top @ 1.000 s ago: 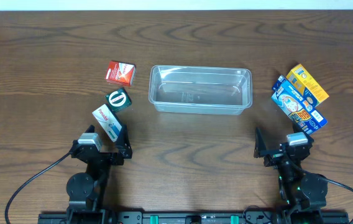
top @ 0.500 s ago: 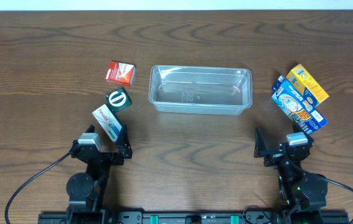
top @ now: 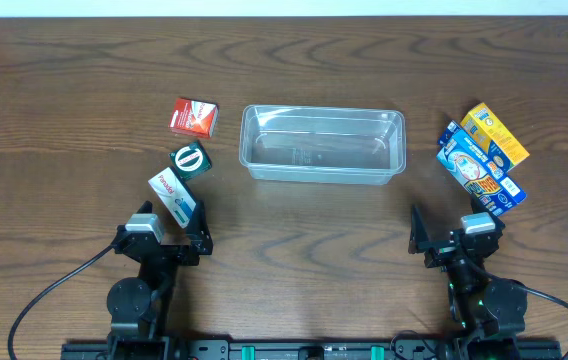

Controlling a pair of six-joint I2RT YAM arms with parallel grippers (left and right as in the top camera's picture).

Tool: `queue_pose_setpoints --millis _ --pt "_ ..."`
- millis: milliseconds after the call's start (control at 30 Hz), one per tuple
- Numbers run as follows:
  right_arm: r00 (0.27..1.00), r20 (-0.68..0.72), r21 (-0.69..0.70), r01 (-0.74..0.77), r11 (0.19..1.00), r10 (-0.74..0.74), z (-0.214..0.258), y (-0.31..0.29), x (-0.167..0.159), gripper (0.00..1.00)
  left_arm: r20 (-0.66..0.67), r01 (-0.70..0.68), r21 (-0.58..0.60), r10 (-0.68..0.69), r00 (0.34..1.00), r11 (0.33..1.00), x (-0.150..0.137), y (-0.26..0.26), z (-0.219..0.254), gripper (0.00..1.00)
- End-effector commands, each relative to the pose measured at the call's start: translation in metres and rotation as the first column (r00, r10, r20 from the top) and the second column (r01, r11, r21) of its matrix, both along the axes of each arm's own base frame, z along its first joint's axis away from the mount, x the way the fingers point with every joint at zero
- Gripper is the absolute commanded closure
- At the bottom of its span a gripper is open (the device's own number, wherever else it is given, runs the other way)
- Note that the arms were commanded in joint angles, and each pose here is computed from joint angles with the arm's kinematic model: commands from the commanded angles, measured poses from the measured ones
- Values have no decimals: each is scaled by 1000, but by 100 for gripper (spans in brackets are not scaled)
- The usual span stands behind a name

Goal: Pack container

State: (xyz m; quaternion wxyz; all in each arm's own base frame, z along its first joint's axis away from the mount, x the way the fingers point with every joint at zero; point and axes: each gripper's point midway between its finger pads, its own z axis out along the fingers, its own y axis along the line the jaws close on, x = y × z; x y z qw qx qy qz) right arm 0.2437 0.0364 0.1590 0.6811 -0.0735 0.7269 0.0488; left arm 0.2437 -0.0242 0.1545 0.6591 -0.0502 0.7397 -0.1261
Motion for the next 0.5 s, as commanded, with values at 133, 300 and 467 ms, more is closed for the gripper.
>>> queue_pose_setpoints --millis 133,300,467 --pt "1000 0 -8 6 1000 -6 -1 -2 0 1 -49 18 9 -18 999 1000 -1 -3 -16 2" --pt "999 5 -32 35 999 -35 -1 -7 1 1 -49 18 9 -18 999 1000 -1 -3 -16 2" --pt "999 4 -32 35 999 -35 -1 -7 1 1 -49 18 9 -18 999 1000 -1 -3 -16 2"
